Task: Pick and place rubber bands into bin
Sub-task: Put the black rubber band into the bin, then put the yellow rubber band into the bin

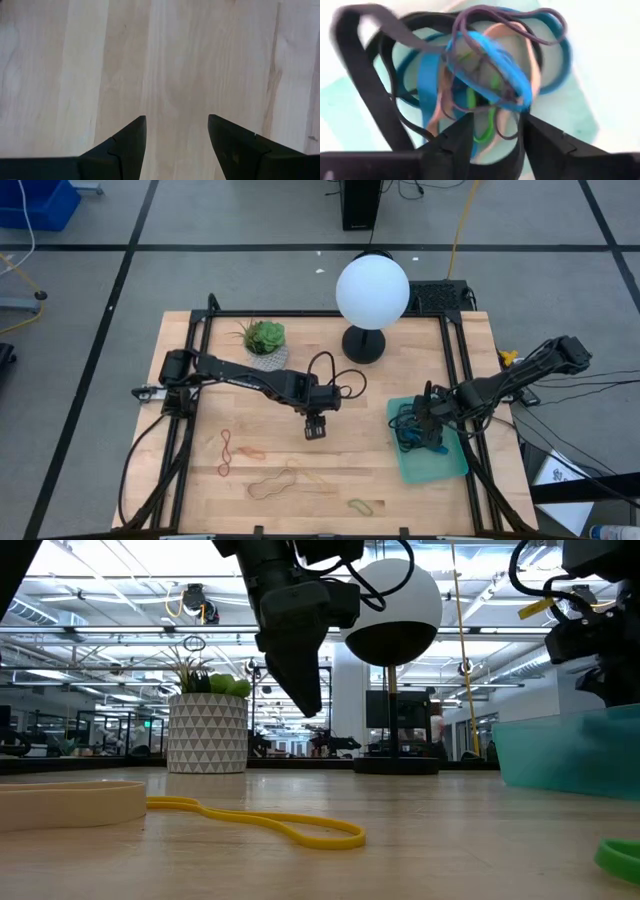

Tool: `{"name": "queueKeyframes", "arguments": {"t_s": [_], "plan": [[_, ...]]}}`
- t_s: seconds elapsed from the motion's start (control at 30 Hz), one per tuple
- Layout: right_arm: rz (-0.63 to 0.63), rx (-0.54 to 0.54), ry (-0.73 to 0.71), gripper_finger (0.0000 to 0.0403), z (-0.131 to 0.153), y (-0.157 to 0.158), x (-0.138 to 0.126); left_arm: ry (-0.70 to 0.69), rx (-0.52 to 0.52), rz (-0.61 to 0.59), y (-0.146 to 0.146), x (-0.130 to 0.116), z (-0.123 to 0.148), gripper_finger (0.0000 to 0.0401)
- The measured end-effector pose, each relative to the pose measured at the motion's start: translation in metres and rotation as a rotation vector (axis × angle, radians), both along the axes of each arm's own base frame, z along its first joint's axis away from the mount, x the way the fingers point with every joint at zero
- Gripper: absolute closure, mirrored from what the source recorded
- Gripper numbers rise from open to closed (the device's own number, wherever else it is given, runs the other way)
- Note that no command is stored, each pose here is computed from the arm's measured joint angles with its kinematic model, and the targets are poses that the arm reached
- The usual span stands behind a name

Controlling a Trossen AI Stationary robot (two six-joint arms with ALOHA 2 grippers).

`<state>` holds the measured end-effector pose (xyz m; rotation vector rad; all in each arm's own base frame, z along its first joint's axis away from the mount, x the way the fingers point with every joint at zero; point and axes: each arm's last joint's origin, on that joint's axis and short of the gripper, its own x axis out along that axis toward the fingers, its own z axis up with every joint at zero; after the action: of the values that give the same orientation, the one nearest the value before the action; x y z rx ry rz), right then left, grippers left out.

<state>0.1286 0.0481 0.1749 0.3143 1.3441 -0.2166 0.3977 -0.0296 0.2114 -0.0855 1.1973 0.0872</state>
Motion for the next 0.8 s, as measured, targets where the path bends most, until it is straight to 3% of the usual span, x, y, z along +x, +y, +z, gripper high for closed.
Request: {"name": "queueKeyframes", "arguments": {"t_s": [0.17,0.3,0.47,0.57,0.8], "plan": [[0.002,-0.114,0.009,0.022,0.015,-0.003,-0.001,0.025,0.003,-0.018,-0.006,-0.003,-0.001,0.0183],[0.028,-0.12,-0.008,0.0214,0.029,-0.002,0.002,0.053,-0.003,-0.032,-0.01,-0.006,-0.002,0.0183],[0.051,-0.109,-0.055,0.0217,0.037,-0.001,0.007,0.076,-0.104,-0.087,-0.02,-0.008,-0.002,0.0183],[0.063,-0.11,-0.061,0.0219,0.037,0.0,0.008,0.08,-0.148,-0.168,-0.034,-0.01,-0.002,0.0183],[0.068,-0.137,-0.069,0.0216,0.037,-0.001,0.008,0.067,-0.089,-0.447,-0.078,-0.019,-0.002,0.0183]]}}
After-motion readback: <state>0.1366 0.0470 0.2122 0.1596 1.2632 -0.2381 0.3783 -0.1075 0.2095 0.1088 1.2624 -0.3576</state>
